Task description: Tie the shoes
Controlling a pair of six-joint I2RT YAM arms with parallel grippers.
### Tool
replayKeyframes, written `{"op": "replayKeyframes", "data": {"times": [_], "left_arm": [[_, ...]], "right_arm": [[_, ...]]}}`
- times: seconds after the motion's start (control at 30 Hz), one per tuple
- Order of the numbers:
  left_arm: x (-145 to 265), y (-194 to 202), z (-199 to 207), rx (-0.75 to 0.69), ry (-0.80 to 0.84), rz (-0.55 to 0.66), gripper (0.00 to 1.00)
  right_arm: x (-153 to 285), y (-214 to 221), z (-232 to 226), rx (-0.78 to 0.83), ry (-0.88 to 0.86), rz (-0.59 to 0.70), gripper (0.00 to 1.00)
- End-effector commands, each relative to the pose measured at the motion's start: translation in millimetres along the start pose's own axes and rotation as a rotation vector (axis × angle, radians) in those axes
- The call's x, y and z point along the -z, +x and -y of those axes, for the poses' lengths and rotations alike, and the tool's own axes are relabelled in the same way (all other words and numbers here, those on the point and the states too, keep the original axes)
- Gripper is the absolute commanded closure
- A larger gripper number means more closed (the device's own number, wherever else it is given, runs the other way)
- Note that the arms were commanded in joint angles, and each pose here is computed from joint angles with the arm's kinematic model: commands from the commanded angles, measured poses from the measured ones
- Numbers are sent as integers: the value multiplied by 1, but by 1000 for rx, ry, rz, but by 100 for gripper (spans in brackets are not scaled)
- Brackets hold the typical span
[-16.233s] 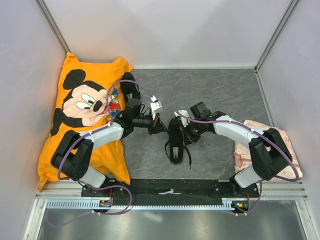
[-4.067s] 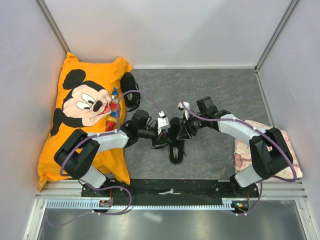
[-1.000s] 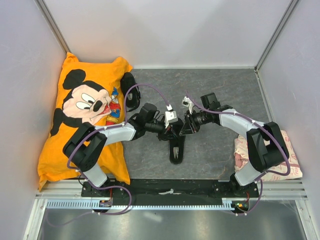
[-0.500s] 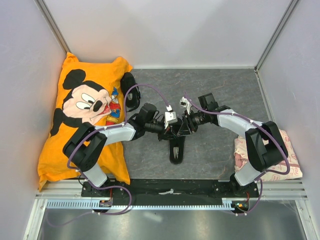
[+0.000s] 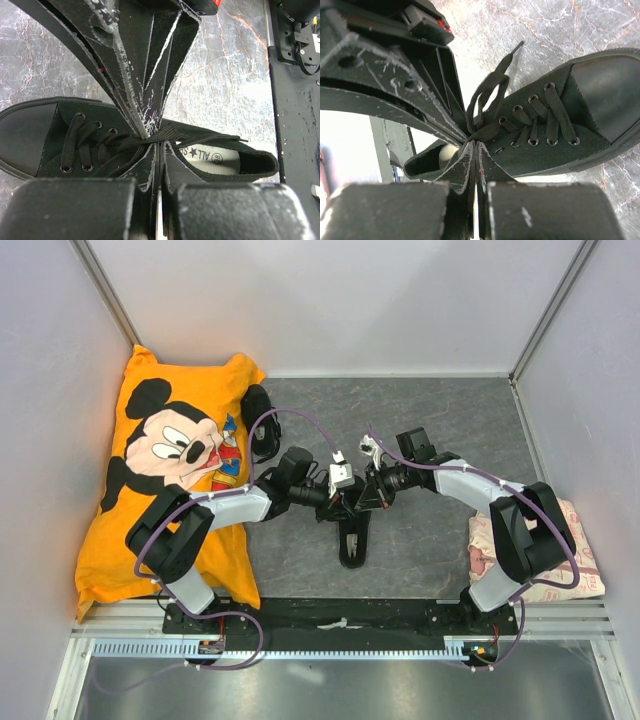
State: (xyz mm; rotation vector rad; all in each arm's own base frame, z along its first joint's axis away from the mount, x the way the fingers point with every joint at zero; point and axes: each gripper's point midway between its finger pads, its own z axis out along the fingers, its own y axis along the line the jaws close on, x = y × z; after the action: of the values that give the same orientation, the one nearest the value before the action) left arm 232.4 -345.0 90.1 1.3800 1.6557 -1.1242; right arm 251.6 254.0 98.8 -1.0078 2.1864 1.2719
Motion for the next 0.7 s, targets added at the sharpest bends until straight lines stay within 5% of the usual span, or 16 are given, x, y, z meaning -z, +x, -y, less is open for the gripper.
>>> {"op": "replayKeyframes", "data": {"times": [0.0,0.17,0.37,0.67], "left_arm": [[6,-2,-4,-42,-16,5,85],[28,8,12,-78,18,-44,60],[56,4,22,-238,16,-14,46],[56,-9,-8,-565,22,-38,43]], "right_arm": [[4,-6,-7,61,-11,28,100],[7,-5,-9,76,3,35,100],[8,-4,-10,85,8,35,100],[9,-5,-8,89,22,36,100]]}}
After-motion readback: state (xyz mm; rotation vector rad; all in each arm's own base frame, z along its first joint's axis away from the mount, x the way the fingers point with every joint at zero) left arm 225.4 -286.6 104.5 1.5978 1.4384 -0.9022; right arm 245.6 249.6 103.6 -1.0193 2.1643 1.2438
